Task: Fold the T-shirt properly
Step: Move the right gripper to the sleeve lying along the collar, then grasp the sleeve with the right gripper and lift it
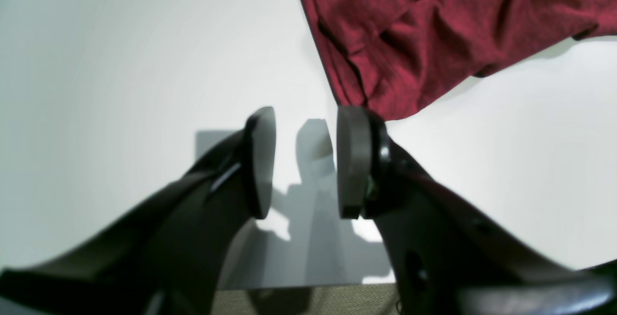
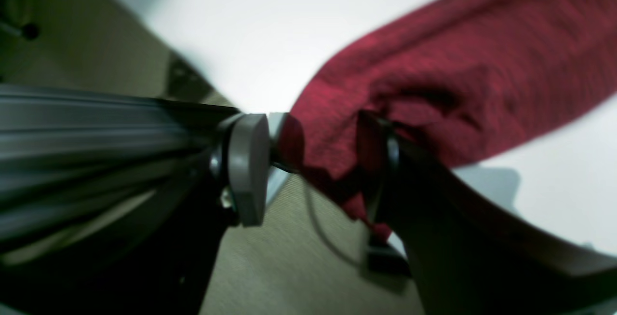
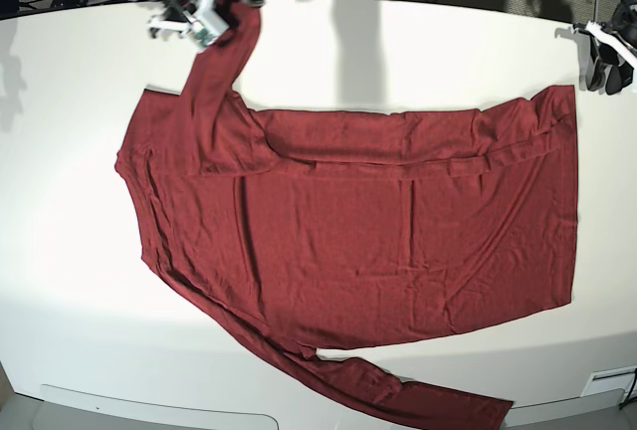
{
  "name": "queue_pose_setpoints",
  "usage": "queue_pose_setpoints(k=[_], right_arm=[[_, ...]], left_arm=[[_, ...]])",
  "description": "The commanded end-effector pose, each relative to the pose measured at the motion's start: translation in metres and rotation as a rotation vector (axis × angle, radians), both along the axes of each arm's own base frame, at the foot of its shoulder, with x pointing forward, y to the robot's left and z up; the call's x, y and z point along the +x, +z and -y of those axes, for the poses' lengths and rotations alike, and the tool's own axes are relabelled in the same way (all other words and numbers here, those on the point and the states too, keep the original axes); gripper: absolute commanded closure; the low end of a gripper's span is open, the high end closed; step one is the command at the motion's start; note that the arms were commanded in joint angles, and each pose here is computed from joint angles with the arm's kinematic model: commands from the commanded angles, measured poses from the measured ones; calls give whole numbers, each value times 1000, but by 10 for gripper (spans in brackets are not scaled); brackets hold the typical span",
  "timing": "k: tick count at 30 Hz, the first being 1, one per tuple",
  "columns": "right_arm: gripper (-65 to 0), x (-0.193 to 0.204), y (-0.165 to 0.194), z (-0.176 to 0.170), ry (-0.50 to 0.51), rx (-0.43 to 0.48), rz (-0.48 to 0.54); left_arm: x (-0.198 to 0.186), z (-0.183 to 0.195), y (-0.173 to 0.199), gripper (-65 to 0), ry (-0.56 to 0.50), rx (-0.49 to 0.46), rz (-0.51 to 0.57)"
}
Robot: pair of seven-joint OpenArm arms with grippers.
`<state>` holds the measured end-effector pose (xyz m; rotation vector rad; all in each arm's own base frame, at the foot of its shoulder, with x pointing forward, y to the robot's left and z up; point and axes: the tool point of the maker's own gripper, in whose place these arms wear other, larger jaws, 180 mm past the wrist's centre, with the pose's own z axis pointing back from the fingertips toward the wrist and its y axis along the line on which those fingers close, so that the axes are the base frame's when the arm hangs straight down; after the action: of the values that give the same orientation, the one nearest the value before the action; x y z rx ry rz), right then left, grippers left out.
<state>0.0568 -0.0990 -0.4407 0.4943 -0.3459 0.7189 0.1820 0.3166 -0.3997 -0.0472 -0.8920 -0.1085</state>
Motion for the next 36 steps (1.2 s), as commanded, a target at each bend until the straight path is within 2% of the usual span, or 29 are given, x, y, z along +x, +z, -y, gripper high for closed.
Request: queue_pose_setpoints(k=[1,4,8,12,18,22,28,32,34,36], right_arm=[[-284,-20,-9,0,60,-42,-61],[-284,-11,-6,-25,109,7,-32],[-284,20,-4,-45,99,12,33],[-284,58,3,-64,62,32,114],[-284,101,18,-105,-6,147,194],[-284,116,30,-121,-24,197,235],[-284,146,43,-128,-16,188,330],[-284,160,66,-143,-46,302,364],[-284,157,77,-150,-22,357,357],[-284,148,84,-155,32,371,350]], left_arm=[[6,-5,12,-207,-7,12,39],[6,-5,12,-207,-7,12,39],[5,-5,12,-207,-7,12,36],[5,-5,12,-207,-7,12,36],[5,-5,12,-207,-7,12,36],[5,-5,12,-207,-7,12,36],[5,-5,11,-207,-7,12,33],[5,-5,11,-207,-7,12,32],[5,-5,11,-207,-7,12,32],[5,-5,11,-207,-7,12,32]])
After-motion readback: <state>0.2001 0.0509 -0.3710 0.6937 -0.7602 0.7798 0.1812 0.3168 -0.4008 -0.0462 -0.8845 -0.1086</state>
